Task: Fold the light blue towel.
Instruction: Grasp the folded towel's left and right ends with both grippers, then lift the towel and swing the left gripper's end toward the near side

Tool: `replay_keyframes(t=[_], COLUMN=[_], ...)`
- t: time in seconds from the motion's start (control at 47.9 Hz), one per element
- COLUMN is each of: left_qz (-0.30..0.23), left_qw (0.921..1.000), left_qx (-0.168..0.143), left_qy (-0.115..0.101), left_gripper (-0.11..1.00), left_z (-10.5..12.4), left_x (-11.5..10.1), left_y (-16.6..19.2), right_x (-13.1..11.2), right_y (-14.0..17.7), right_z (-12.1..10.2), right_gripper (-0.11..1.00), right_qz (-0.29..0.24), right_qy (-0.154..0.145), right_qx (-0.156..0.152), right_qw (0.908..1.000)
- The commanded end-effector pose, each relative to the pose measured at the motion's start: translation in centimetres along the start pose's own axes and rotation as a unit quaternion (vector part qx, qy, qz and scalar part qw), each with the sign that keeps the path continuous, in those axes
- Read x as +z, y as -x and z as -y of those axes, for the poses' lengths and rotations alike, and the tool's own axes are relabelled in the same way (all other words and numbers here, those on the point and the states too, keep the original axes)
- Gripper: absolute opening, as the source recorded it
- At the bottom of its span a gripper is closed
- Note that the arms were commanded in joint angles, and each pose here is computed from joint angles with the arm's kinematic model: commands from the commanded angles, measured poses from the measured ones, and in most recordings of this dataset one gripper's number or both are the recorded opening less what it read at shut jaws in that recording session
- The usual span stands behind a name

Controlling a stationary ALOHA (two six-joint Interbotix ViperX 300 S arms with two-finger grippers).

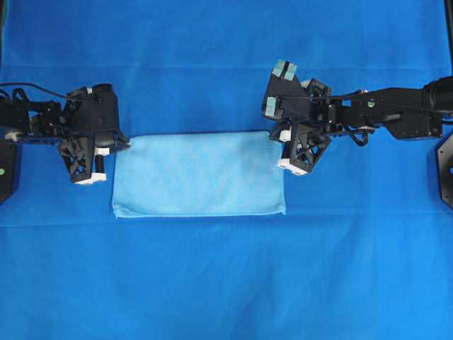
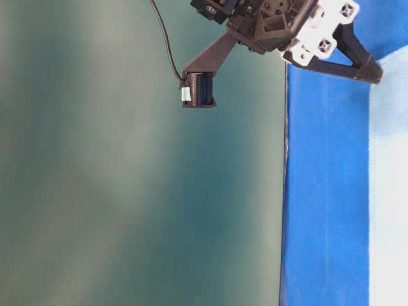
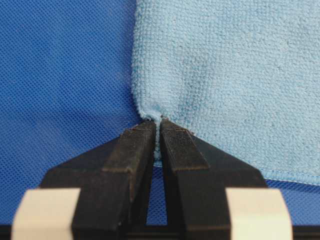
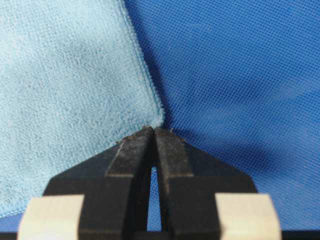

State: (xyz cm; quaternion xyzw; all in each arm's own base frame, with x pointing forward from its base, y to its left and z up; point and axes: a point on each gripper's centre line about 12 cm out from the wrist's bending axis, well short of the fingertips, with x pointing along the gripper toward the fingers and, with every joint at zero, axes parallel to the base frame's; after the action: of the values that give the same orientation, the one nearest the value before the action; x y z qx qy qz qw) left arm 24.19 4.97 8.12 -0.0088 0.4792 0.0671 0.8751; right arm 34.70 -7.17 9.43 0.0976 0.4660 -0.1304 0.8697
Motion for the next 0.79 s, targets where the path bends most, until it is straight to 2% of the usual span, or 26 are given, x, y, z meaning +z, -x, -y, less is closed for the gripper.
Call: replay_keyframes(t=[0.0, 0.23, 0.46, 0.585, 0.773], left_qz=[-0.012, 0.002, 0.072, 0.122, 0.152], left_qw=[0.9999, 1.0, 0.9974, 0.9923, 0.9879], left_qx=[0.0, -0.002, 0.003, 0.005, 0.003], left_qy=[0.002, 0.001, 0.009, 0.02, 0.028], left_gripper=[0.03, 0.03, 0.03, 0.03, 0.03], left_z=[-0.1, -0.3, -0.5, -0.5, -0.3], left_x=[0.1, 3.1, 5.7, 6.4, 6.1], left_y=[0.3, 4.0, 9.6, 12.2, 13.7], right_x=[1.5, 3.3, 4.3, 4.8, 5.2], right_y=[1.4, 5.6, 10.1, 12.4, 14.2], right_z=[0.0, 0.1, 0.3, 0.2, 0.2], right_gripper=[0.02, 0.02, 0.02, 0.02, 0.02], right_qz=[0.026, 0.06, 0.087, 0.11, 0.138], right_qy=[-0.002, -0.005, -0.009, -0.009, -0.01], right_qx=[0.001, -0.003, -0.008, -0.006, -0.002], right_qw=[0.9997, 0.9982, 0.9962, 0.9938, 0.9904])
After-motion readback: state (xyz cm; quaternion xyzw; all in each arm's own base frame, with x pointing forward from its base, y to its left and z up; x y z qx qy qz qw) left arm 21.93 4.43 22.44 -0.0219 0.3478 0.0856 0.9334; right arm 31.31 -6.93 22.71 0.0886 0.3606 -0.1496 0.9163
